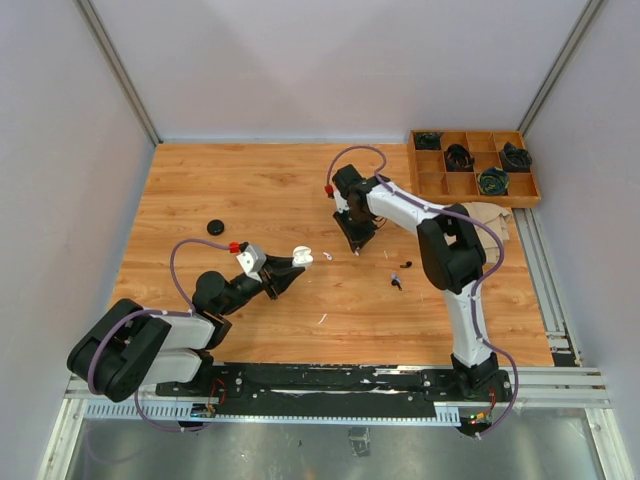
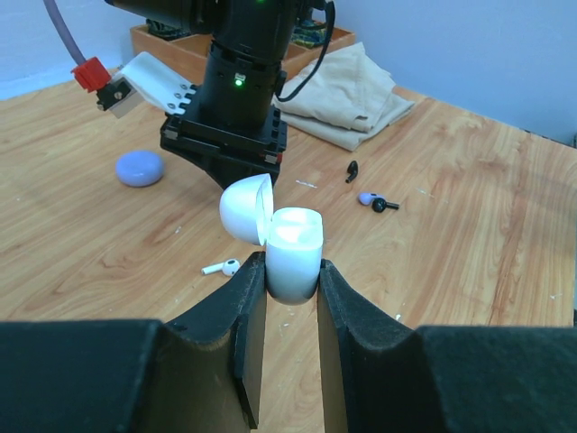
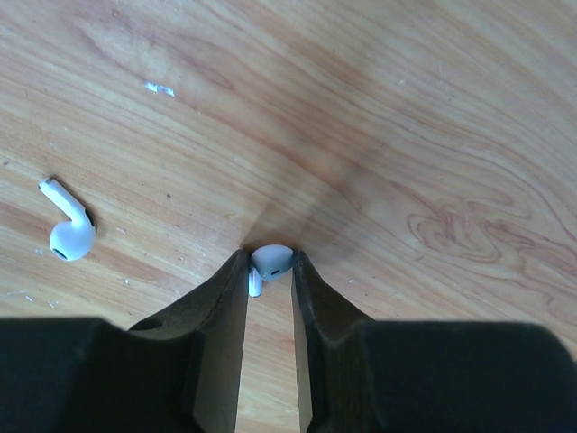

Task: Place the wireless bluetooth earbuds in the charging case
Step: Pick up the earbud from the center of the board, then place the earbud in the charging case.

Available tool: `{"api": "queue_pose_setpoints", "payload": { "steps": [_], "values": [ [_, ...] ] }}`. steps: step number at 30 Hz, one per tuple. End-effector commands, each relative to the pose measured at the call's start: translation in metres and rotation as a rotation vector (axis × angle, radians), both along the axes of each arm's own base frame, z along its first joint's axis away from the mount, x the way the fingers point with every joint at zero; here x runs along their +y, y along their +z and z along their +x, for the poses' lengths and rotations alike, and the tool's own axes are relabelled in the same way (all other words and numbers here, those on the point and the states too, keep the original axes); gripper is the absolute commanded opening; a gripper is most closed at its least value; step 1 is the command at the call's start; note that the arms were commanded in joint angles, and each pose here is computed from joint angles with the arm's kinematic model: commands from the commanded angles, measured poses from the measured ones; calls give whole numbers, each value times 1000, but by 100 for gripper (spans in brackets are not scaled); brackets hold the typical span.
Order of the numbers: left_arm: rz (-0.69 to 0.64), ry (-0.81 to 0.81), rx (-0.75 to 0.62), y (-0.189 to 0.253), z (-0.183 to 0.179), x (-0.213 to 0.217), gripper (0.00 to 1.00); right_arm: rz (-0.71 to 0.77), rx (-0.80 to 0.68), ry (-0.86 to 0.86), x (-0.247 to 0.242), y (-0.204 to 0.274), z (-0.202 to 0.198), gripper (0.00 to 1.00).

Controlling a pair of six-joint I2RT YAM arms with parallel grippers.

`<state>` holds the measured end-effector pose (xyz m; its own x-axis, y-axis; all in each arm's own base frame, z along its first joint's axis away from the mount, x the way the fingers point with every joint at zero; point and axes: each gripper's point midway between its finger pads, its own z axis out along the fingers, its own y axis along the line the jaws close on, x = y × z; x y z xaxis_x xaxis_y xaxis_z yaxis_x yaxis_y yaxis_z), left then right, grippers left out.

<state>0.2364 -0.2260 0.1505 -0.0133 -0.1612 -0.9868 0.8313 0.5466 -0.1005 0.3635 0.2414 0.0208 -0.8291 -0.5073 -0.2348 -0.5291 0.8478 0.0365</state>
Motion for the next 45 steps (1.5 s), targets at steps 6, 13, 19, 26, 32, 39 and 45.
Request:
{"api": "queue_pose_setpoints", "payload": {
  "steps": [6, 13, 19, 26, 32, 39, 45],
  "values": [
    [-56, 24, -64, 17, 2, 4, 0, 99, -102, 53, 8, 40, -9, 23],
    [-90, 42, -71, 22, -1, 9, 0, 274, -262, 122, 27, 101, -23, 23],
    [-114, 52, -89, 26, -5, 12, 0, 427, -403, 227, 50, 145, -46, 23],
    [-145, 25, -133, 35, -15, 13, 0, 603, -550, 358, 78, 191, -80, 23],
    [-148, -40, -174, 40, -27, 8, 0, 732, -652, 463, 97, 219, -114, 23],
    [-153, -83, -232, 51, -39, 7, 0, 888, -733, 567, 113, 239, -146, 23],
    [-175, -146, -276, 64, -54, 5, 2, 980, -799, 593, 119, 245, -160, 23]
  ]
}}
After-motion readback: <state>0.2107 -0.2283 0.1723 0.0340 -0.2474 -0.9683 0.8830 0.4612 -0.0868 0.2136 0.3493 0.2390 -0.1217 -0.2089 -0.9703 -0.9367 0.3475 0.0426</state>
